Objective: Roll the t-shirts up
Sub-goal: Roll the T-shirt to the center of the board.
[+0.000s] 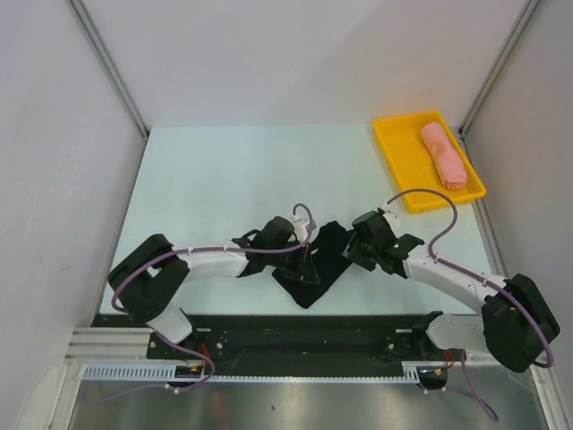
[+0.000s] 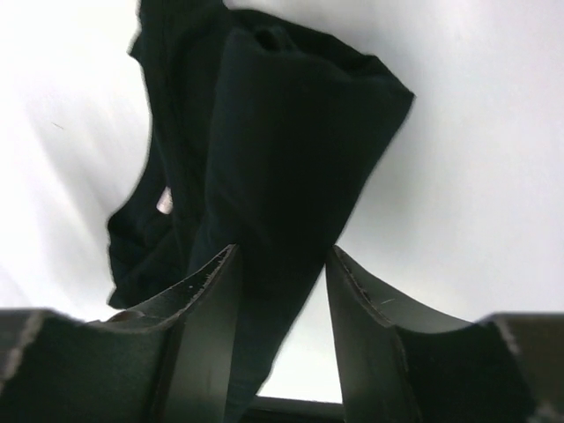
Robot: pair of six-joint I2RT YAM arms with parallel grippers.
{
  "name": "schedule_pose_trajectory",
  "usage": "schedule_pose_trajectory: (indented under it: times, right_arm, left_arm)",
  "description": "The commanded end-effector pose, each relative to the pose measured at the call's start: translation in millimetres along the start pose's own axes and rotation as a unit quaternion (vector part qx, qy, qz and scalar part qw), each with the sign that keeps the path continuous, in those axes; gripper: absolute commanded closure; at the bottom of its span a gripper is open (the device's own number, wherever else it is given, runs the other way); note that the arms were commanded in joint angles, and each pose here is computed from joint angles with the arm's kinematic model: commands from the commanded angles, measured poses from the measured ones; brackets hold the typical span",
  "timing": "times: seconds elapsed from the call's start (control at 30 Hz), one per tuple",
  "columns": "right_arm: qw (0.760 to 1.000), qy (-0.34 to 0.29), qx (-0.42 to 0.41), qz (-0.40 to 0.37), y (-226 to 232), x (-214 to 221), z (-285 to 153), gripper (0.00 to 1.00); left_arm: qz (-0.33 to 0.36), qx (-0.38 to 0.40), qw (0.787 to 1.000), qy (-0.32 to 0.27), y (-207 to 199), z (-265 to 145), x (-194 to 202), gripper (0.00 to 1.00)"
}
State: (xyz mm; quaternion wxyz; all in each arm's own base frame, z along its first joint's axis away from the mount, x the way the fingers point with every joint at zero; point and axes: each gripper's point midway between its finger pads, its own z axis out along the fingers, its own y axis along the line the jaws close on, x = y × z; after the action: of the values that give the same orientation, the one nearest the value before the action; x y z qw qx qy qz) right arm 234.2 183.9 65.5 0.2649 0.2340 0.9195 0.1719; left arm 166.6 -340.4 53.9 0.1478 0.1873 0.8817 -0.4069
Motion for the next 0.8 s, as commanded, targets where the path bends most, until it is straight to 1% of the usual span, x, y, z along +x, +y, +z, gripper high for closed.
schedule_pose_trajectory:
  times: [0.0, 0.1, 0.23, 0.33, 0.37, 0.4, 0.5, 0.53, 0.6, 0.63, 0.77]
  right_arm:
    - [0.999, -0.022, -0.036, 0.024, 34, -23, -1, 0.54]
    - [0.999, -0.024, -0.040, 0.028, 40, -28, 0, 0.57]
    - [0.999, -0.017, -0.034, 0.029, 43, -27, 7, 0.69]
    - [0.999, -0.014, -0.035, 0.035, 47, -29, 9, 0.74]
    - [0.999, -0.012, -0.031, 0.035, 48, -30, 12, 0.74]
    - [0.999, -0.012, -0.026, 0.035, 48, -30, 13, 0.75]
    - [0.999, -0.008, -0.007, 0.037, 48, -32, 20, 0.76]
    - [0.999, -0.006, -0.004, 0.037, 48, -32, 22, 0.78]
    - [0.999, -0.003, 0.007, 0.037, 50, -32, 27, 0.79]
    - [0.999, 0.000, 0.014, 0.035, 48, -31, 29, 0.79]
    - [0.999, 0.008, 0.031, 0.036, 48, -30, 38, 0.79]
  left_arm:
    - [-0.016, -0.013, 1.000, 0.016, 19, 2, 8, 0.88]
    - [-0.018, -0.014, 1.000, 0.018, 23, 2, 6, 0.86]
    - [-0.015, -0.026, 0.999, 0.016, 27, 0, 2, 0.81]
    - [-0.006, -0.039, 0.999, 0.014, 29, -3, -3, 0.80]
    - [0.002, -0.038, 0.999, 0.007, 26, -3, -9, 0.79]
    - [0.005, -0.046, 0.999, 0.013, 29, -5, -7, 0.77]
    - [0.023, -0.063, 0.998, -0.002, 27, -14, -17, 0.65]
    - [0.027, -0.070, 0.997, -0.007, 27, -17, -21, 0.59]
    - [0.043, -0.079, 0.996, -0.027, 22, -27, -32, 0.55]
    - [0.048, -0.085, 0.995, -0.034, 21, -31, -36, 0.50]
    - [0.077, -0.121, 0.987, -0.073, 13, -56, -54, 0.41]
